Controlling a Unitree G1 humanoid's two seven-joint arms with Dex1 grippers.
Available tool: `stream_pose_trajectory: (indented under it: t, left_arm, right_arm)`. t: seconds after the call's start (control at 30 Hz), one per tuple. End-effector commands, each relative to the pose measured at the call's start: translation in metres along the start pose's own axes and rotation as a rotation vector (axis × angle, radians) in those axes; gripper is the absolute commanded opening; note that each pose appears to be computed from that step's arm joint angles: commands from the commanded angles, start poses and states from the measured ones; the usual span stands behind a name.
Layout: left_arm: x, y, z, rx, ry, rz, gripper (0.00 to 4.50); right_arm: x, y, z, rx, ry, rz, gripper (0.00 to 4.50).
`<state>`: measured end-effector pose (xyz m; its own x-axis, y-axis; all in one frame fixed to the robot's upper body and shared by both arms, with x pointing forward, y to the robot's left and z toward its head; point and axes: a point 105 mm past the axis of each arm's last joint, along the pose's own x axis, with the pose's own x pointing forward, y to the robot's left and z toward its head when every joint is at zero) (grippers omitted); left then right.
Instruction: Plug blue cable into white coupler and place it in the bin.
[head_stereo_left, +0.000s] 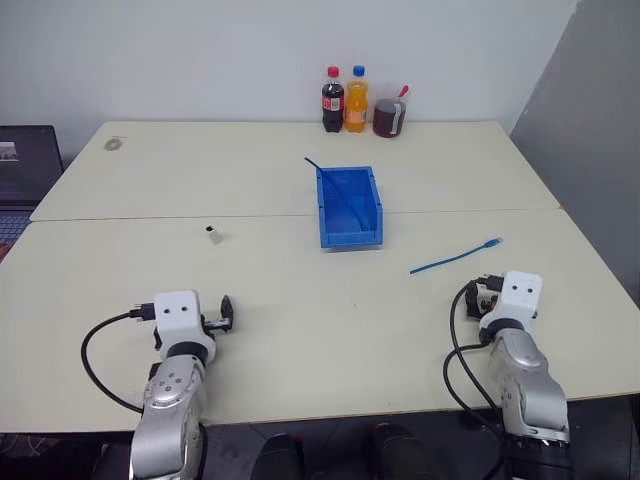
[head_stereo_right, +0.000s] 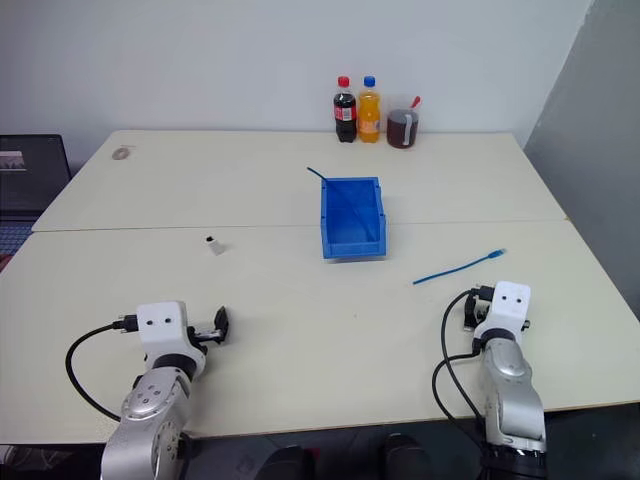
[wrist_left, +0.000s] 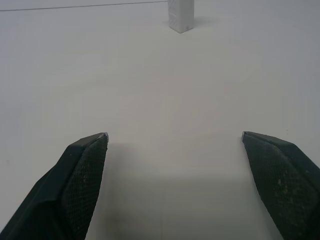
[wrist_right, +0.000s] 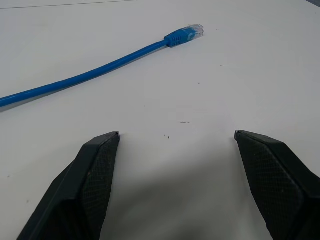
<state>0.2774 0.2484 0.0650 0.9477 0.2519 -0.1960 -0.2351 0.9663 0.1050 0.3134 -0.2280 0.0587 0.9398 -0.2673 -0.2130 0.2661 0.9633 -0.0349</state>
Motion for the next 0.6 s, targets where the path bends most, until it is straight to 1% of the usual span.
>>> stream_pose_trajectory:
  t: [0.03, 0.13, 0.33, 0.6]
  left_arm:
    - [-0.0001, 0.0045, 0.0118, -0.014, -0.05, 0.001, 4.5]
    - [0.0007, 0.0031, 0.0163, -0.034, -0.063, -0.008, 4.5]
    - [0.0004, 0.0007, 0.0121, -0.015, -0.046, 0.0, 4.5]
    - [0.001, 0.0014, 0.0123, -0.021, -0.047, 0.004, 4.5]
  right_arm:
    - [-0.0035, -0.0053, -0.0034, -0.006, 0.015, -0.026, 3.92]
    - [-0.0065, -0.0039, -0.0028, -0.005, 0.016, -0.022, 3.92]
    - [-0.0052, -0.0096, -0.0039, -0.002, 0.02, -0.045, 3.92]
    - [-0.0044, -0.0091, -0.0016, -0.009, 0.017, -0.041, 3.92]
